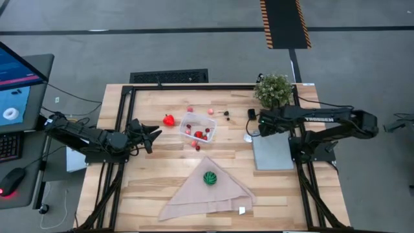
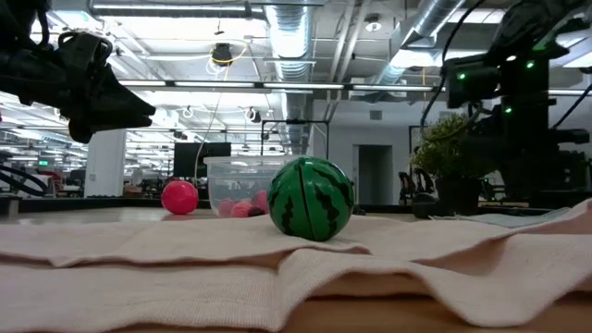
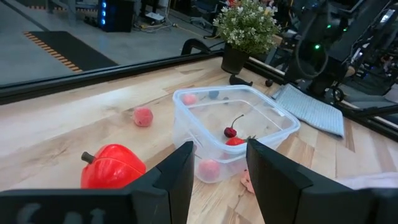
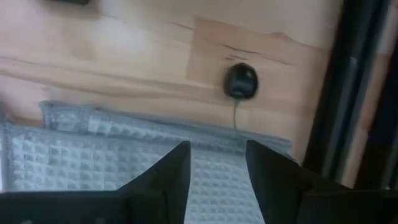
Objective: Pick and placing Produce into tupperware
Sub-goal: Put the black cherry into the transparent bin
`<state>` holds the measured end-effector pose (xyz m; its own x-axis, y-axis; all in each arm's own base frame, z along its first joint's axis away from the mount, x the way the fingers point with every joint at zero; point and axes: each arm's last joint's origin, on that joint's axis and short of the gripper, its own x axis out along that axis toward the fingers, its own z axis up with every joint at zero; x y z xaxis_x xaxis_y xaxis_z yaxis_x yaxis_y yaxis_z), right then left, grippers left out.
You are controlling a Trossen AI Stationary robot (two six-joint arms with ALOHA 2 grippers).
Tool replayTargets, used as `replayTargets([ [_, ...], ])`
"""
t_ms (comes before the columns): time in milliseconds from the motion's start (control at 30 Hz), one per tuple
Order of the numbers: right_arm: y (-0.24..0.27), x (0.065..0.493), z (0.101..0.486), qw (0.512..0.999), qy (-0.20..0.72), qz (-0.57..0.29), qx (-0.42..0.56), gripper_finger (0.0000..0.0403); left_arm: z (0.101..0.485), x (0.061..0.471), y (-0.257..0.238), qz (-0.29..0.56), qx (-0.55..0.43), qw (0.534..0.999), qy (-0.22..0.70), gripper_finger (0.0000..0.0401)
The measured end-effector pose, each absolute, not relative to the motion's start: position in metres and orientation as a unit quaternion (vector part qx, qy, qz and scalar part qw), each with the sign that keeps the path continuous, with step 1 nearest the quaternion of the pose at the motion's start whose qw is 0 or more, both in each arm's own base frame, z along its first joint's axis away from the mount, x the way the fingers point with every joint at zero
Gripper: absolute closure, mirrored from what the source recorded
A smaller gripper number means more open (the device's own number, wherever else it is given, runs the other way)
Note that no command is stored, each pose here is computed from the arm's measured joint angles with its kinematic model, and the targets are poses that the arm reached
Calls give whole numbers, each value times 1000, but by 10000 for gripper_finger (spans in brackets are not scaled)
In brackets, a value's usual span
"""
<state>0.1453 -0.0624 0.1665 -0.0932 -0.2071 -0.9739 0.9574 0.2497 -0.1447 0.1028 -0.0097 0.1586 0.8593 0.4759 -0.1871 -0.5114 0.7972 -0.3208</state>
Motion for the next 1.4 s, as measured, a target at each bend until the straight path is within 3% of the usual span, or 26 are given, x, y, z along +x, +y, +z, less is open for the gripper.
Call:
replayTargets([
  [300, -74, 149, 150, 541, 577, -509, 339, 207, 158, 103, -10, 249, -182, 950, 53, 262],
  [867, -91, 151, 131, 517, 624, -485, 329, 243, 159, 103, -10, 249, -182, 950, 53, 262],
  [1067, -94, 150, 131, 524, 626, -469, 339, 279, 159, 103, -10, 249, -183, 950, 52, 262],
  [1400, -98, 149, 131, 527, 627, -458, 346, 382, 159, 103, -10, 249, -183, 950, 52, 262],
])
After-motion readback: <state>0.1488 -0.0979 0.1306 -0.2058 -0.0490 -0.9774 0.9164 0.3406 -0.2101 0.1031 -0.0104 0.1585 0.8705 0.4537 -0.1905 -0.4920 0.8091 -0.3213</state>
